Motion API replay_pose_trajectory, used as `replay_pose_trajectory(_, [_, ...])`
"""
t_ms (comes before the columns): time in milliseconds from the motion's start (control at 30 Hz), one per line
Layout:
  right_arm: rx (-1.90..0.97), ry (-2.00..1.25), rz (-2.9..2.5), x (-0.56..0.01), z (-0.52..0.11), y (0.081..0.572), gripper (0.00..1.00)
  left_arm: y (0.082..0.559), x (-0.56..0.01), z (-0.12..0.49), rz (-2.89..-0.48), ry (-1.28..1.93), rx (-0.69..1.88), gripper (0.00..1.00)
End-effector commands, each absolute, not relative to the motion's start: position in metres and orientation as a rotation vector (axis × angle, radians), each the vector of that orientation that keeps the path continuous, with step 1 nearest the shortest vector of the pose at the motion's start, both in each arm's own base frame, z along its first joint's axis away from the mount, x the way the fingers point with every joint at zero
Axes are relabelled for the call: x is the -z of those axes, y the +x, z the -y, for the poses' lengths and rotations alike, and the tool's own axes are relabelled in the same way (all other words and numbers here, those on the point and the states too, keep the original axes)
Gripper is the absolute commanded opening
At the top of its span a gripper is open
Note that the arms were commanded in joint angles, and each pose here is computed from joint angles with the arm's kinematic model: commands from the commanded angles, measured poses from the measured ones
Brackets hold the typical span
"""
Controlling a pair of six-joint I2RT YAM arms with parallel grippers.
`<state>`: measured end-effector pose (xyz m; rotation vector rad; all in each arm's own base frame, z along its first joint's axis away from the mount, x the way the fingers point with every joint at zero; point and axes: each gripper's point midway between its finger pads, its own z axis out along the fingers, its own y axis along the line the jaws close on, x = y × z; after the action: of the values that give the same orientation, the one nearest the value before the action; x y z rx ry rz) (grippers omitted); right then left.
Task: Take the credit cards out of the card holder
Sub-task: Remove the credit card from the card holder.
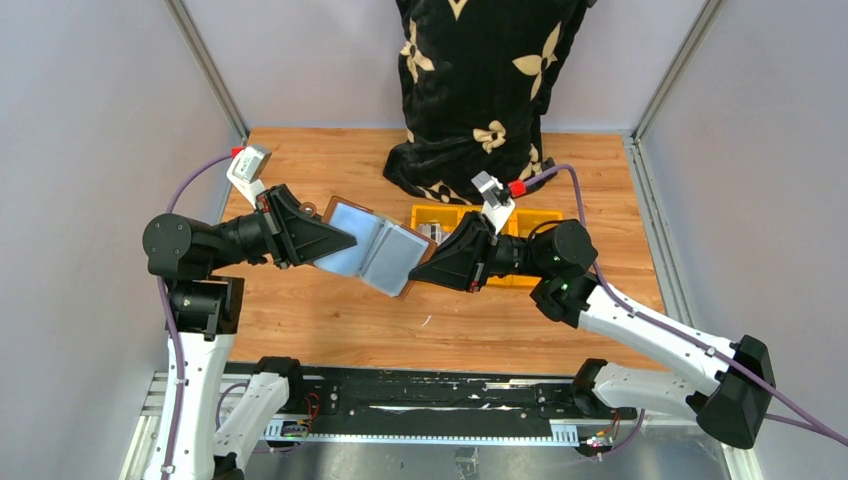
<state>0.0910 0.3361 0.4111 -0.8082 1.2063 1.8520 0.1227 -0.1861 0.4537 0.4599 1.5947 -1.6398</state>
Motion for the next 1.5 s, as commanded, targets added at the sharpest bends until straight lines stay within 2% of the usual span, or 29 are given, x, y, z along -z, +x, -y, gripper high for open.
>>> replay_pose_trajectory(0, [-1.766,-0.829,-1.151,-0.428,-0.342,0.087,0.09,0.114,-0.467,0.185,-1.553,0.481,1.625,0.00])
replay_pose_trajectory(100, [-1.712,-0.823,-1.159,-0.433,-0.346,0.089,0.07,0.114,-0.467,0.185,-1.551,0.480,1.623,0.00])
replay_pose_trajectory(200, [-1.691,-0.818,-1.172,-0.438,-0.350,0.091,0.16,0.114,-0.465,0.185,-1.554,0.480,1.625,0.00])
replay_pose_trajectory(367, [-1.660,-0.753,-1.211,-0.439,-0.354,0.103,0.22,0.113,-0.465,0.185,-1.552,0.482,1.624,0.00])
replay_pose_trajectory(767, [-1.575,-0.651,-1.297,-0.432,-0.353,0.123,0.25,0.112,-0.465,0.185,-1.552,0.483,1.626,0.00])
replay_pose_trajectory(933, [-1.609,-0.636,-1.263,-0.442,-0.359,0.120,0.41,0.112,-0.462,0.185,-1.535,0.498,1.599,0.00])
replay_pose_trajectory(1000, [-1.623,-0.654,-1.263,-0.445,-0.366,0.115,0.41,0.113,-0.458,0.184,-1.517,0.510,1.570,0.10])
replay_pose_trajectory(1033, [-1.618,-0.665,-1.276,-0.446,-0.370,0.113,0.38,0.114,-0.455,0.184,-1.506,0.519,1.552,0.16])
replay_pose_trajectory(1100, [-1.588,-0.686,-1.294,-0.446,-0.378,0.110,0.26,0.118,-0.447,0.183,-1.506,0.522,1.498,0.29])
replay_pose_trajectory(1200, [-1.462,-0.700,-1.405,-0.431,-0.386,0.111,0.06,0.138,-0.421,0.172,-1.567,0.527,1.233,0.48])
replay_pose_trajectory(1233, [-1.405,-0.701,-1.441,-0.427,-0.387,0.114,0.02,0.141,-0.417,0.168,-1.571,0.525,1.170,0.57])
replay_pose_trajectory(1300, [-1.267,-0.706,-1.537,-0.415,-0.388,0.119,0.00,0.148,-0.414,0.160,-1.543,0.511,1.054,0.86])
replay_pose_trajectory(1367, [-1.131,-0.689,-1.634,-0.404,-0.389,0.130,0.00,0.152,-0.407,0.154,-1.528,0.506,0.982,0.98])
replay_pose_trajectory(1467, [-0.912,-0.671,-1.737,-0.395,-0.387,0.143,0.00,0.152,-0.394,0.152,-1.533,0.518,0.947,1.00])
